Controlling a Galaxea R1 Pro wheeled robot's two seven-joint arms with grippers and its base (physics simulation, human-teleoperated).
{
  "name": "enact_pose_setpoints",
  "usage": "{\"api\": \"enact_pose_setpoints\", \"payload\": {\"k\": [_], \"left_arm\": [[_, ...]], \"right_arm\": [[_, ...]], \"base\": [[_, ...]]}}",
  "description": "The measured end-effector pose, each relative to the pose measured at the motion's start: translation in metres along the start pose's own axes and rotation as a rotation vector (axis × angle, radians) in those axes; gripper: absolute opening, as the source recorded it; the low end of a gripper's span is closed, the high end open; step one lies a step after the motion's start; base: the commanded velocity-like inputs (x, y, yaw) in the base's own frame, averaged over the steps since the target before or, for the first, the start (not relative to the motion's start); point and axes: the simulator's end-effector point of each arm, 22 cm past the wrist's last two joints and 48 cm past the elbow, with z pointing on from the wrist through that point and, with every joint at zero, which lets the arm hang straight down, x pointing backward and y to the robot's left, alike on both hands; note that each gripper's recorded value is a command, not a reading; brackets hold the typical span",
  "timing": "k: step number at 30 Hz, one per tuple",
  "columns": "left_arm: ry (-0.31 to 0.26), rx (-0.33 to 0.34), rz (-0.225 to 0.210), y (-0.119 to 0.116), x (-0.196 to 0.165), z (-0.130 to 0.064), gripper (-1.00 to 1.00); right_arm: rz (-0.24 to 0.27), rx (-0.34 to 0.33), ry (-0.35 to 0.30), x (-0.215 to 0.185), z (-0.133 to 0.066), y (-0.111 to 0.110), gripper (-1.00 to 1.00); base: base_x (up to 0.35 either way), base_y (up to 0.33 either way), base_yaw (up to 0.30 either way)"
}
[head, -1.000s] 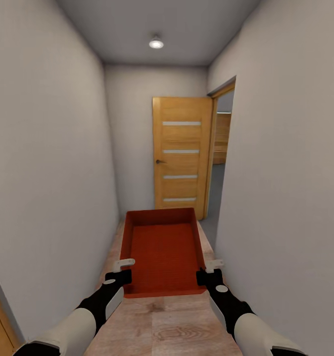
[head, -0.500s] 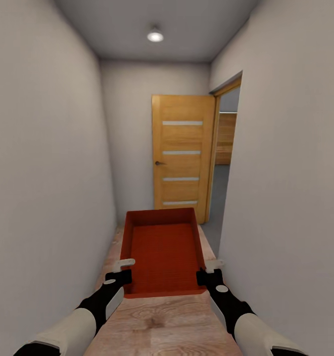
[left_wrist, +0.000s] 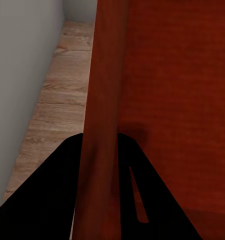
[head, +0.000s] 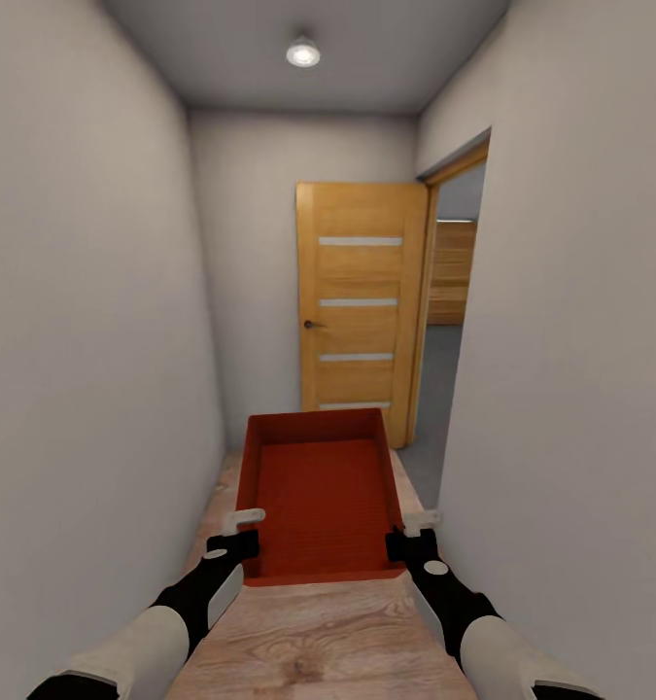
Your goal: Move the two storage containers from the living room to the garage. In the garage, place one container on the floor and stack the other container on top of it (either order is fine).
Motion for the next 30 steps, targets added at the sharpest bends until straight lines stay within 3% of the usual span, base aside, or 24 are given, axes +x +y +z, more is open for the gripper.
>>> {"api": "enact_pose_setpoints", "payload": {"k": [30], "left_arm": [[-0.001,0.001,-0.001,0.0006,-0.0001,0.0002,-1.0]], "right_arm": [[-0.001,0.001,0.0,-0.0003,0.0,0.0006,-1.0]], "base": [[0.323,0.0,0.0]]}}
